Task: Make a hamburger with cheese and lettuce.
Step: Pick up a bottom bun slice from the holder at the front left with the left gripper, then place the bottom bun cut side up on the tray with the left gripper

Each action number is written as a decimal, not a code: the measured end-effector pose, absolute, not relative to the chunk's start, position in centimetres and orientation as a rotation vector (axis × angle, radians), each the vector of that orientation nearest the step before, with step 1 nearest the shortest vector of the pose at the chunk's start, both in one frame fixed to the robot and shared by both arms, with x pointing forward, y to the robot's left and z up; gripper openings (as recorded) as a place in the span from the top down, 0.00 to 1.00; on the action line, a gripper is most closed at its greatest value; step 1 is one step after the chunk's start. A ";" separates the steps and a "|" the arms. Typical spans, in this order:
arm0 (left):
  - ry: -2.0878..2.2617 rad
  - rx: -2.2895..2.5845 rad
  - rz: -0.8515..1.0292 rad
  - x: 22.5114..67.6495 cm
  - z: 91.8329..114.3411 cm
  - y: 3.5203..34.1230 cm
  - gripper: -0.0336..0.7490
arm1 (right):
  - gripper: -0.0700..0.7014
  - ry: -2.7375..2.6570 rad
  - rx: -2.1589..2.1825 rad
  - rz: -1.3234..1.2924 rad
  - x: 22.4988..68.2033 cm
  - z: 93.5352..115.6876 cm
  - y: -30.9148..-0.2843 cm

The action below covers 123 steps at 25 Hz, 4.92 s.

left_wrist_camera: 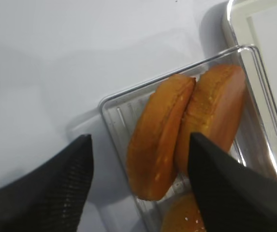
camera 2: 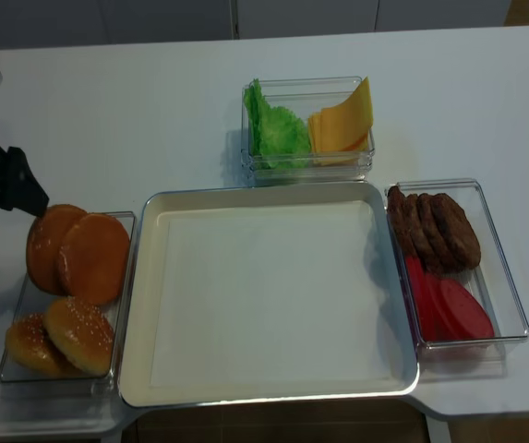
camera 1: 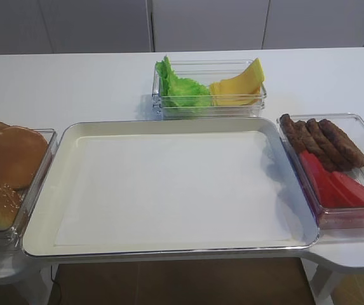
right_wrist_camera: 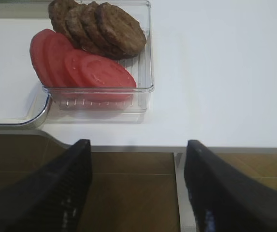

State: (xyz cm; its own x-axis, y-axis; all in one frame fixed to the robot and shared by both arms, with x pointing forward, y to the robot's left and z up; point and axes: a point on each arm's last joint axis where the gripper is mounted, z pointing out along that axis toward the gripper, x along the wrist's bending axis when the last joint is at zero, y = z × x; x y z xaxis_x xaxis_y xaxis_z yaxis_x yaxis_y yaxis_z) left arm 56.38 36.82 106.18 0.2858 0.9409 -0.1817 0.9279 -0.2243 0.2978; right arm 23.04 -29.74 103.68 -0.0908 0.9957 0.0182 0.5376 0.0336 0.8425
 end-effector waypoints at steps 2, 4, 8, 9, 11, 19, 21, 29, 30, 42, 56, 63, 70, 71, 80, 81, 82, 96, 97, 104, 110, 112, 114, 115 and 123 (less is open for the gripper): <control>1.658 2.240 0.055 56.4 106.2 36.5 0.37 | 0.29 1.696 1.564 0.948 23.0 103.7 -29.7; 1.633 2.260 0.050 56.6 106.0 36.2 0.37 | 0.29 1.696 1.564 0.948 23.0 103.7 -29.7; 1.634 2.272 0.016 57.0 105.1 36.3 0.37 | 0.29 1.696 1.564 0.948 23.0 103.7 -29.7; 1.637 2.273 0.008 57.1 104.9 36.3 0.37 | 0.29 1.696 1.564 0.948 23.0 103.7 -29.7; 1.639 2.273 0.005 57.2 104.8 36.3 0.37 | 0.29 1.696 1.564 0.948 23.0 103.7 -29.7; 1.645 2.268 -0.048 57.7 103.6 36.3 0.37 | 0.29 1.696 1.564 0.948 23.0 103.7 -29.7; 1.637 2.264 -0.057 57.8 103.5 36.1 0.37 | 0.29 1.696 1.564 0.948 23.0 103.7 -29.7; 1.628 2.264 -0.061 57.9 103.4 36.0 0.46 | 0.29 1.696 1.564 0.948 23.0 103.7 -29.7; 1.628 2.264 -0.061 57.9 103.4 36.0 0.47 | 0.29 1.696 1.564 0.948 23.0 103.7 -29.7; 1.627 2.267 -0.062 57.9 103.4 36.0 0.71 | 0.29 1.696 1.564 0.948 23.0 103.7 -29.7; 1.602 2.275 -0.051 57.8 103.7 35.9 0.77 | 0.29 1.696 1.564 0.948 23.0 103.7 -29.7; 1.577 2.275 0.035 56.9 105.8 35.7 0.78 | 0.29 1.696 1.564 0.948 23.0 103.7 -29.7; 1.555 2.248 0.143 55.4 108.6 35.3 0.78 | 0.29 1.696 1.564 0.948 23.0 103.7 -29.7; 1.553 2.243 0.158 55.1 109.1 35.2 0.78 | 0.29 1.696 1.564 0.948 23.0 103.7 -29.7; 1.498 2.186 0.314 51.9 113.8 33.3 0.78 | 0.29 1.696 1.564 0.948 23.0 103.7 -29.7; 1.473 2.194 0.317 51.7 114.1 32.7 0.78 | 0.29 1.696 1.564 0.948 23.0 103.7 -29.7; 1.457 2.195 0.314 51.5 114.4 32.0 0.78 | 0.29 1.696 1.564 0.948 23.0 103.7 -29.7; 1.291 2.373 0.401 49.0 114.9 18.7 0.79 | 0.29 1.696 1.564 0.948 23.0 103.7 -29.7; 1.291 2.370 0.433 48.8 114.8 17.8 0.79 | 0.29 1.696 1.564 0.948 23.0 103.7 -29.7; 1.208 2.417 0.642 48.4 112.9 11.4 0.79 | 0.29 1.696 1.564 0.948 23.0 103.7 -29.7; 1.173 2.497 0.827 48.4 109.7 7.1 0.79 | 0.29 1.696 1.564 0.948 23.0 103.7 -29.7; 1.144 2.511 0.902 48.1 109.0 5.9 0.79 | 0.29 1.696 1.564 0.948 23.0 103.7 -29.7; 1.112 2.517 0.951 47.7 108.4 4.9 0.79 | 0.29 1.696 1.564 0.948 23.0 103.7 -29.7; 1.096 2.517 0.975 47.5 108.2 4.4 0.79 | 0.29 1.696 1.564 0.948 23.0 103.7 -29.7; 1.054 2.485 1.069 47.2 106.7 2.2 0.79 | 0.29 1.696 1.564 0.948 23.0 103.7 -29.7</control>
State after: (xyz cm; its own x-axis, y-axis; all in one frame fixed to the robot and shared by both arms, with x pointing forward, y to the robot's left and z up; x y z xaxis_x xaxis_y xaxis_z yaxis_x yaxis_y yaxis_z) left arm 47.16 2.22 106.74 0.4726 0.6997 0.5358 0.5261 -0.7118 0.4654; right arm 23.04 -29.74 103.68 -0.0908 0.9957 0.0182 0.5376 0.0336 0.8425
